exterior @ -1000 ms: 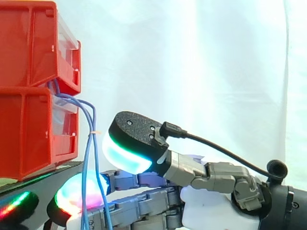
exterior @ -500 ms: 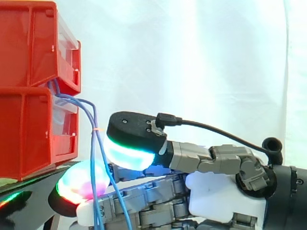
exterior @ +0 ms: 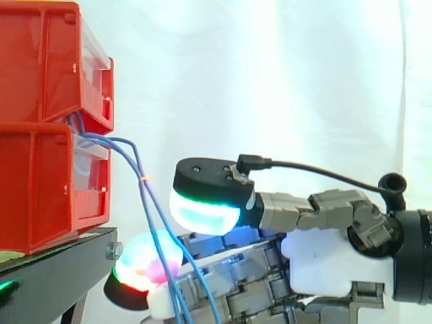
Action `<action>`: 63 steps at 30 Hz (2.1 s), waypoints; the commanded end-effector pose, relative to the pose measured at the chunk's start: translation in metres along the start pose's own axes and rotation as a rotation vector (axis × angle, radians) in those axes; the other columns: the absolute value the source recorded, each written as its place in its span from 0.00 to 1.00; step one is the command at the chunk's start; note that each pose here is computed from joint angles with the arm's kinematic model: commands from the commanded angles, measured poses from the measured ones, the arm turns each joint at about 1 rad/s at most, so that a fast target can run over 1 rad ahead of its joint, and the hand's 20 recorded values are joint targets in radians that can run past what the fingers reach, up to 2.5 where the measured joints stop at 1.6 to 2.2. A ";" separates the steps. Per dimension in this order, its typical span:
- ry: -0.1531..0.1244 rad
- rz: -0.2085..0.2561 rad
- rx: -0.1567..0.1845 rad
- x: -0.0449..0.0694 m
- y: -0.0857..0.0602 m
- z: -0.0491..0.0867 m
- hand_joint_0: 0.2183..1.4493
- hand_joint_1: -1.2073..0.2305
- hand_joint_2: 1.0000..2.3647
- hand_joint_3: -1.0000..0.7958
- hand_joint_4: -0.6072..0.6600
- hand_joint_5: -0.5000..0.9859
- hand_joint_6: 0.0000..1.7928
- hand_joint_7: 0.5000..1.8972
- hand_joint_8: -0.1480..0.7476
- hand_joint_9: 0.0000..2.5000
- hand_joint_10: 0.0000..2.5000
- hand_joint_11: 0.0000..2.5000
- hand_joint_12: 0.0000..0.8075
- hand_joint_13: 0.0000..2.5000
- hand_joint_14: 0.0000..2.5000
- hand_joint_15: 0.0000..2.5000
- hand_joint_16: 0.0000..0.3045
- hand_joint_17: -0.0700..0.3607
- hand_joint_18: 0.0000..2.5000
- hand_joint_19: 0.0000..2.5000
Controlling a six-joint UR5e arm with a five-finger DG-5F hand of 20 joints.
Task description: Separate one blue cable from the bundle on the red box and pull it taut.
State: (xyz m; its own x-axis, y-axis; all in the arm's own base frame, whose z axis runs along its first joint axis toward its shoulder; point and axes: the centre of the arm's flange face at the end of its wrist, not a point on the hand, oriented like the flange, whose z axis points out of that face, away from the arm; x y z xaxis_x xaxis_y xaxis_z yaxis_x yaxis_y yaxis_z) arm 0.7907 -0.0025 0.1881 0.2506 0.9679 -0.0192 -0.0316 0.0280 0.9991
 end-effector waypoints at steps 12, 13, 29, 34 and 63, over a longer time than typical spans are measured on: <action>-0.003 0.024 -0.010 -0.003 0.018 0.000 0.30 0.32 0.01 0.41 0.63 0.27 0.50 0.21 0.46 0.41 0.00 0.05 0.50 0.31 0.01 0.13 0.17 0.44 0.26 0.22; -0.003 0.024 -0.010 -0.003 0.018 0.000 0.30 0.32 0.01 0.41 0.64 0.27 0.50 0.21 0.47 0.41 0.00 0.05 0.50 0.31 0.00 0.13 0.17 0.44 0.26 0.22; -0.008 0.038 0.019 -0.010 0.061 -0.009 0.30 0.32 0.01 0.41 0.63 0.29 0.50 0.27 0.48 0.46 0.00 0.06 0.52 0.36 0.01 0.14 0.18 0.44 0.32 0.23; -0.008 0.039 0.017 -0.010 0.061 -0.009 0.32 0.26 0.01 0.46 0.57 0.28 0.51 0.23 0.48 0.45 0.00 0.09 0.52 0.36 0.01 0.15 0.18 0.44 0.33 0.23; -0.019 0.036 0.025 -0.023 0.068 -0.007 0.32 0.28 0.01 0.44 0.58 0.28 0.51 0.25 0.49 0.47 0.00 0.11 0.52 0.38 0.01 0.15 0.18 0.45 0.35 0.24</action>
State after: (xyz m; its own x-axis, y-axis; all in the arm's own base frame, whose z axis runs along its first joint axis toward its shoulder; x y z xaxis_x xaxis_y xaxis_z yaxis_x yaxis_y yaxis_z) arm 0.7762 -0.0206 0.2550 0.2674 0.9634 0.0180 -0.0183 -0.0136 0.9997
